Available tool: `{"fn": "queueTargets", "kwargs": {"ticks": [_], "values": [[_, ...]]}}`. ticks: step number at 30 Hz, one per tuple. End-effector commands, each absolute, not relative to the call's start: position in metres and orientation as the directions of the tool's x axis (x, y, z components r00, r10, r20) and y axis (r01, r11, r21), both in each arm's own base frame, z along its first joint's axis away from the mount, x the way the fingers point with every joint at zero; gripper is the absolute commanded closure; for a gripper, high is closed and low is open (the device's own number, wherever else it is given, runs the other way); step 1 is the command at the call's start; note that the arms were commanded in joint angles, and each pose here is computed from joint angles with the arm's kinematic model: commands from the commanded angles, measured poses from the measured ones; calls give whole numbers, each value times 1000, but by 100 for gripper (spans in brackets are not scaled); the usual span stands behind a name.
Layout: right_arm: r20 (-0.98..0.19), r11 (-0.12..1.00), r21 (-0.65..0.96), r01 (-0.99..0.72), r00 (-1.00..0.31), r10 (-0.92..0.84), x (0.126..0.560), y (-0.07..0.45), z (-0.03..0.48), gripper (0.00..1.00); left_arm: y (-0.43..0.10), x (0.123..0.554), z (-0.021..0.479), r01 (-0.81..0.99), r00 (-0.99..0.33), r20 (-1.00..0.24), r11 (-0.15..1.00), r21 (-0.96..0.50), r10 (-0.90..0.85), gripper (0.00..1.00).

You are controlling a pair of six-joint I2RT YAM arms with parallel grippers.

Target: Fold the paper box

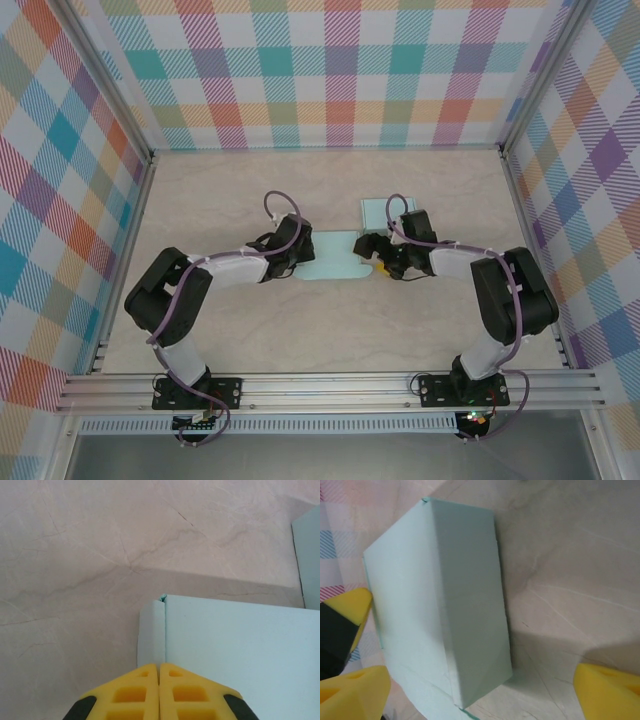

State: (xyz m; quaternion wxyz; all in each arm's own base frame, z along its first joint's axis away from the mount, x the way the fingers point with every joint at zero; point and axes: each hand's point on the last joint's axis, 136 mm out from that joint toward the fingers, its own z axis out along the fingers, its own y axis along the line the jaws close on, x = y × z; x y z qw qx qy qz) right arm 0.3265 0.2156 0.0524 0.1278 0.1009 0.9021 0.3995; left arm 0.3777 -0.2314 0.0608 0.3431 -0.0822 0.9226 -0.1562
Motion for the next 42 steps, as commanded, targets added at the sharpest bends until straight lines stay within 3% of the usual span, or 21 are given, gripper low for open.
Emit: {"fn": "queueTargets", "kwargs": {"ticks": [1,15,29,34,37,42], "values": [[-152,601,798,43,-951,270,330,225,58,7,-210,355,24,-101,-821,-512,947,-304,-252,96],[-177,457,887,-64,-962,208,349,254,74,13,-198,360,26,-64,-843,-487,942,-331,-229,96],[-144,360,931,-64,-969,199,358,268,77,46,-207,366,44,-20,-828,-514,928,-372,-223,92],[-130,350,936,-47,-968,216,356,267,81,55,-208,371,68,21,-794,-569,926,-376,-213,78],[-122,350,936,-35,-966,230,355,265,84,62,-206,373,87,49,-763,-612,926,-375,-207,64],[-97,352,936,-1,-962,255,350,261,90,63,-200,373,125,112,-678,-707,922,-370,-202,34]]}}
